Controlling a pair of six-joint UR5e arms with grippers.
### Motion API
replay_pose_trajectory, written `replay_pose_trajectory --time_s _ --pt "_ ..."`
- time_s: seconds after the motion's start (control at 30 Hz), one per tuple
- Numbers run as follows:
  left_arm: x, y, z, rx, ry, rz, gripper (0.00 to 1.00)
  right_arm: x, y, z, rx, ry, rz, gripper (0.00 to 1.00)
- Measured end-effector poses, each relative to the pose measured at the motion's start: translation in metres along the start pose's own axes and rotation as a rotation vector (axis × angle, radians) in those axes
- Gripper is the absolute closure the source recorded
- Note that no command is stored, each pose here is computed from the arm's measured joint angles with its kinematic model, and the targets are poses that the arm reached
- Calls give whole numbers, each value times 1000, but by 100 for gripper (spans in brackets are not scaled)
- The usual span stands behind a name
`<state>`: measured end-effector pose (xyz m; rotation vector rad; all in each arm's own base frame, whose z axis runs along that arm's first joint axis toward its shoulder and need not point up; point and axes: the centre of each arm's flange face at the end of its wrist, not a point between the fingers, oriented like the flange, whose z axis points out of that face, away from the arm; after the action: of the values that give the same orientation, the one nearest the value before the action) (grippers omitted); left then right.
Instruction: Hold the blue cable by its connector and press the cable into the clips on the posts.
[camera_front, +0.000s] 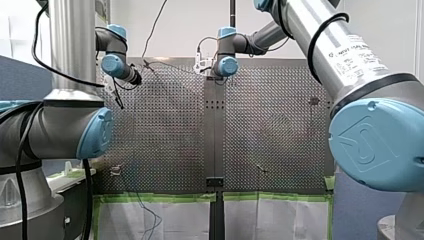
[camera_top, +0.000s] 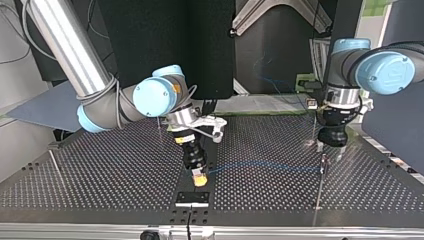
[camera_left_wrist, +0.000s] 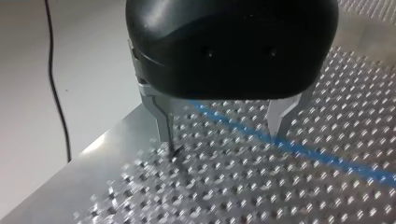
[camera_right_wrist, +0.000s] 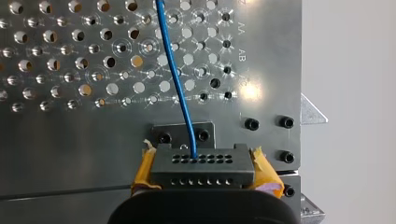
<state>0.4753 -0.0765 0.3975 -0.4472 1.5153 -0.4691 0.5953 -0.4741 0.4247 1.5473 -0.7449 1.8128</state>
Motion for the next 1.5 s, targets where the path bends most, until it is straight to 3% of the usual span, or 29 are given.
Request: replay_pose_trajectory --time_s 0.33,0.63,0.8,1.13,1.33,1.5 --pt "13 -6 -46 -24 74 52 0 0 -5 -1 6 -3 1 84" --pt "-21 -27 -67 -48 21 135 0 -3 -4 -2 -1 -12 2 84" --pt "-43 -47 -77 -20 -10 182 0 -6 -4 -3 -5 -21 2 84" --pt "-61 -87 -106 90 -46 285 0 -9 -4 -3 -10 -29 1 84" --pt "-47 -91 -102 111 -10 333 0 -11 -3 -3 -10 -32 0 84" --pt "-32 -88 -94 100 32 367 0 -12 -4 -3 -10 -34 0 84"
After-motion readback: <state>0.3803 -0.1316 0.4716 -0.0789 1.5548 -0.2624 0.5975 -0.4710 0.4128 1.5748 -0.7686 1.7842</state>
